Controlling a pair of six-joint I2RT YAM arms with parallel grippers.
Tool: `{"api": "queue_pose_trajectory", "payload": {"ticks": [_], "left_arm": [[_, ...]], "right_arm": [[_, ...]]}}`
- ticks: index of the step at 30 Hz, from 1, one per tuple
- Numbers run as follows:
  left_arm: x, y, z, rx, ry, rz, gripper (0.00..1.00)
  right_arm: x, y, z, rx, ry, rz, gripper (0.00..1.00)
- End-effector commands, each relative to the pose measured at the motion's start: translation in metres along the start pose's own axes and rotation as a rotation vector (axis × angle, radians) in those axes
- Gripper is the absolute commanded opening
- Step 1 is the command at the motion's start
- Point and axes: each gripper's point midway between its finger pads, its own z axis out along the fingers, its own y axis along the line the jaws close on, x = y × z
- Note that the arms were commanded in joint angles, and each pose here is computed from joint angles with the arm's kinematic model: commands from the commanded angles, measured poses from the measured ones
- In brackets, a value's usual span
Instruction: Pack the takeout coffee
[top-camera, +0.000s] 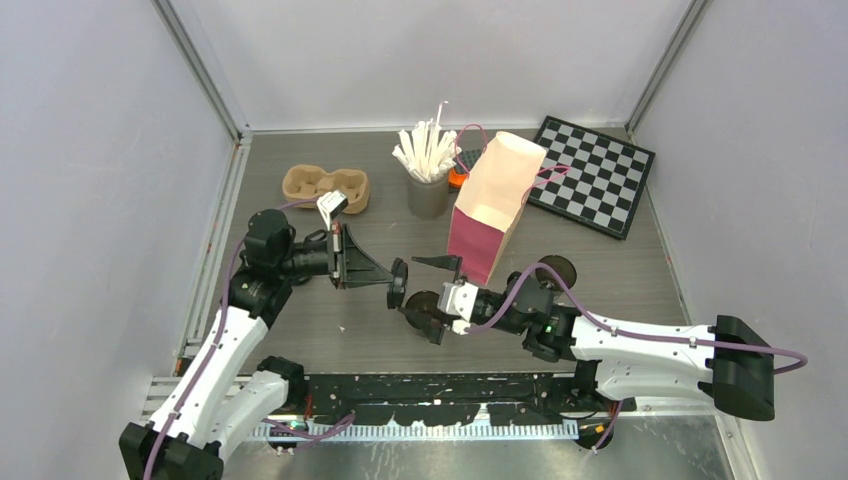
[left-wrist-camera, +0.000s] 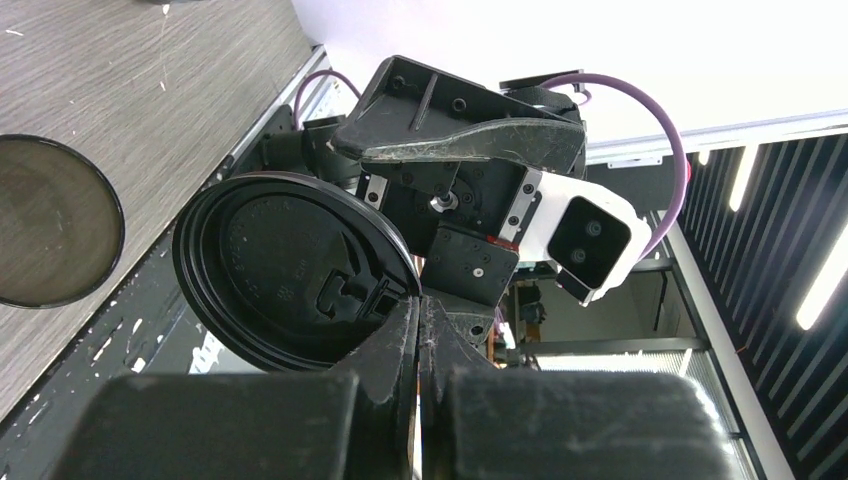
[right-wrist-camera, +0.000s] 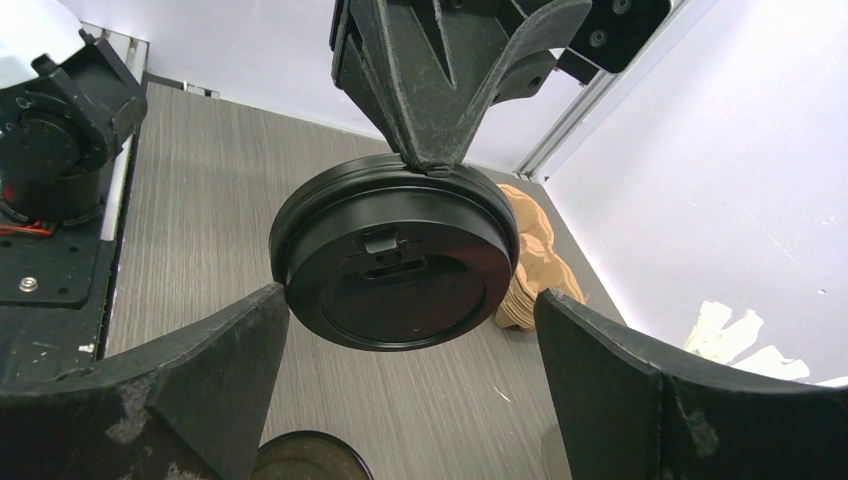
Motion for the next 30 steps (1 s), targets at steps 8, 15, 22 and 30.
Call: {"api": "queue_pose_trajectory", "payload": {"ticks": [8, 15, 22, 30], "left_arm": [[0.0096, -0.0077, 0.0017, 0.014, 0.046, 0.044, 0.00], [0.0122, -0.0057, 0.0027, 0.006, 0.056, 0.037, 0.00], [0.0131, -0.0046, 0.0038, 0.003, 0.059, 0.034, 0.00], [0.0111, -0.0024, 0.0052, -0.004, 0.053, 0.024, 0.00]], "right_arm": [[-0.0206, 0.0009, 0.0029, -0.045, -0.047, -0.042, 0.97], [-0.0202, 0.0004, 0.0049, -0.050, -0.046, -0.064, 0.97], [-0.0226, -0.0002, 0.0069, -0.047, -0.058, -0.066, 0.96], [-0.0229, -0.0006, 0.0086, -0.042, -0.064, -0.057, 0.97]]}}
